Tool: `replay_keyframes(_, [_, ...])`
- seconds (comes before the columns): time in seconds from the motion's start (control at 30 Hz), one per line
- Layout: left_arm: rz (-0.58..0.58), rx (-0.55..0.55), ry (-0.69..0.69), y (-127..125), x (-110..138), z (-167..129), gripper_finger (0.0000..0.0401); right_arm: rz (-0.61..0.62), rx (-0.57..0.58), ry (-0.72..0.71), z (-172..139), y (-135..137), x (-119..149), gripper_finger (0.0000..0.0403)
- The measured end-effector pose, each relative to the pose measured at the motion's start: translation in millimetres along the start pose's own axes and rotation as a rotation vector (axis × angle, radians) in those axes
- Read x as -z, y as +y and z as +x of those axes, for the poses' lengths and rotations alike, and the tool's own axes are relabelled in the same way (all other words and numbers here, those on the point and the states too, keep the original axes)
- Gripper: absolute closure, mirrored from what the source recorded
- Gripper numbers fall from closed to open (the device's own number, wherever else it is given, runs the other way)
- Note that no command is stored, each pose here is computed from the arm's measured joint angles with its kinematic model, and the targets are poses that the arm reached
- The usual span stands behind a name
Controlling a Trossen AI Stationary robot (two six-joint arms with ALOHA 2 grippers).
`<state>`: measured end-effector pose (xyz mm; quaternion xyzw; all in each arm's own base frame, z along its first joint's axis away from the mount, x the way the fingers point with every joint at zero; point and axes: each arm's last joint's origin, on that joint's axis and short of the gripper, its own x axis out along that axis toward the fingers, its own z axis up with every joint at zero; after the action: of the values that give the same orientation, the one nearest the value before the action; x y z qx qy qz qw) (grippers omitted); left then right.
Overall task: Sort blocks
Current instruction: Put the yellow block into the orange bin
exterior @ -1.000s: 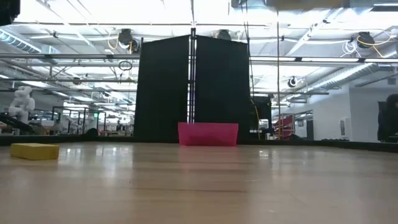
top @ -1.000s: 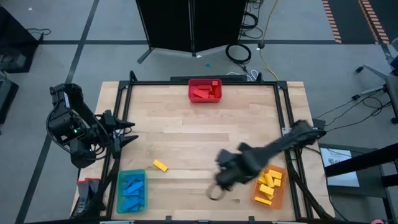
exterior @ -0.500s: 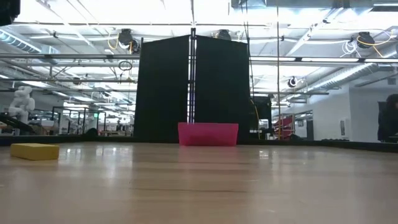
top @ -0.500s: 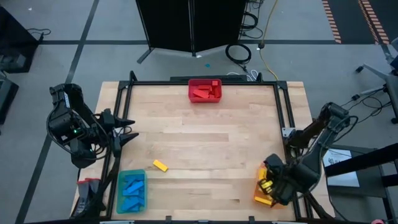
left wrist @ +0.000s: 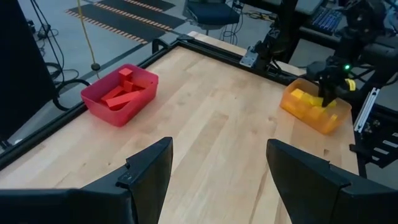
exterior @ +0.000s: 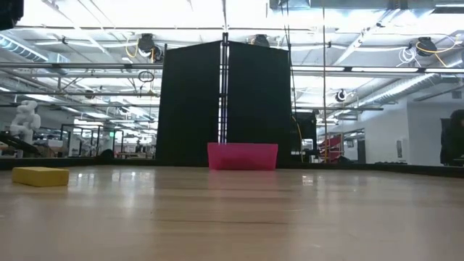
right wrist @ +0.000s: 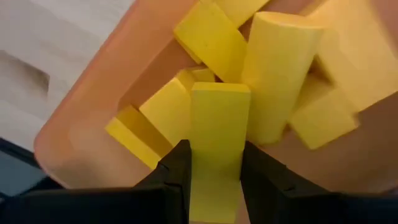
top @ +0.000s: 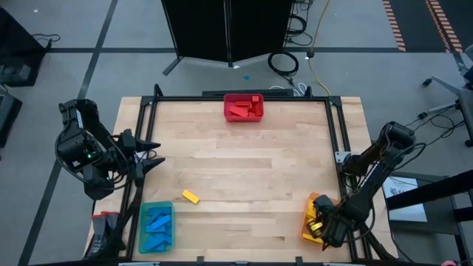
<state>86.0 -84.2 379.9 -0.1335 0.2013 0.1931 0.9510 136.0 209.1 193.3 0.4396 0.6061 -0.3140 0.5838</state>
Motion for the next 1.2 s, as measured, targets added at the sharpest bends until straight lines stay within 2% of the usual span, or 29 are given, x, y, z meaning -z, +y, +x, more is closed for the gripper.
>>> replay_keyframes(0.1, [0.000, 0.000, 0.000, 0, 0, 0, 0.0137, 0.033, -0.022, 0.002, 6, -1, -1, 0.0319])
replay_keyframes(0.27, [0.000, 0.000, 0.000, 0, 0, 0, 0.0137, 0.017, -0.025, 0.004, 6, -1, -1, 0.0318])
replay_keyframes(0.33, [0.000, 0.000, 0.000, 0, 0, 0, 0.0137, -0.005, -0.033, 0.008, 5, 1, 0, 0.0292])
replay_keyframes(0.47, [0.001, 0.000, 0.000, 0, 0, 0, 0.0137, -0.030, -0.042, 0.013, -2, 5, 3, 0.0204])
replay_keyframes(0.53, [0.001, -0.001, 0.000, 0, 0, 0, 0.0137, -0.038, -0.045, 0.014, -6, 7, 4, 0.0173])
replay_keyframes(0.67, [0.006, -0.003, 0.000, 0, 0, 0, 0.0137, -0.069, -0.110, 0.006, -27, 21, 7, 0.0153])
replay_keyframes(0.77, [0.006, -0.003, 0.000, 0, 0, 0, 0.0137, -0.113, -0.230, -0.061, -55, 42, 4, 0.0158])
replay_keyframes(0.87, [0.005, -0.003, -0.002, 0, 0, 0, 0.0137, -0.175, -0.318, -0.161, -81, 62, -14, 0.0172])
replay_keyframes(1.0, [-0.005, 0.000, -0.008, 0, 0, 0, 0.0137, -0.286, -0.387, -0.285, -102, 88, -54, 0.0191])
replay_keyframes(1.1, [-0.009, 0.002, -0.009, -1, 0, 0, 0.0137, -0.368, -0.421, -0.382, -101, 112, -92, 0.0202])
replay_keyframes(1.2, [-0.015, 0.005, -0.010, -1, -1, 0, 0.0137, -0.441, -0.536, -0.459, -91, 145, -130, 0.0211])
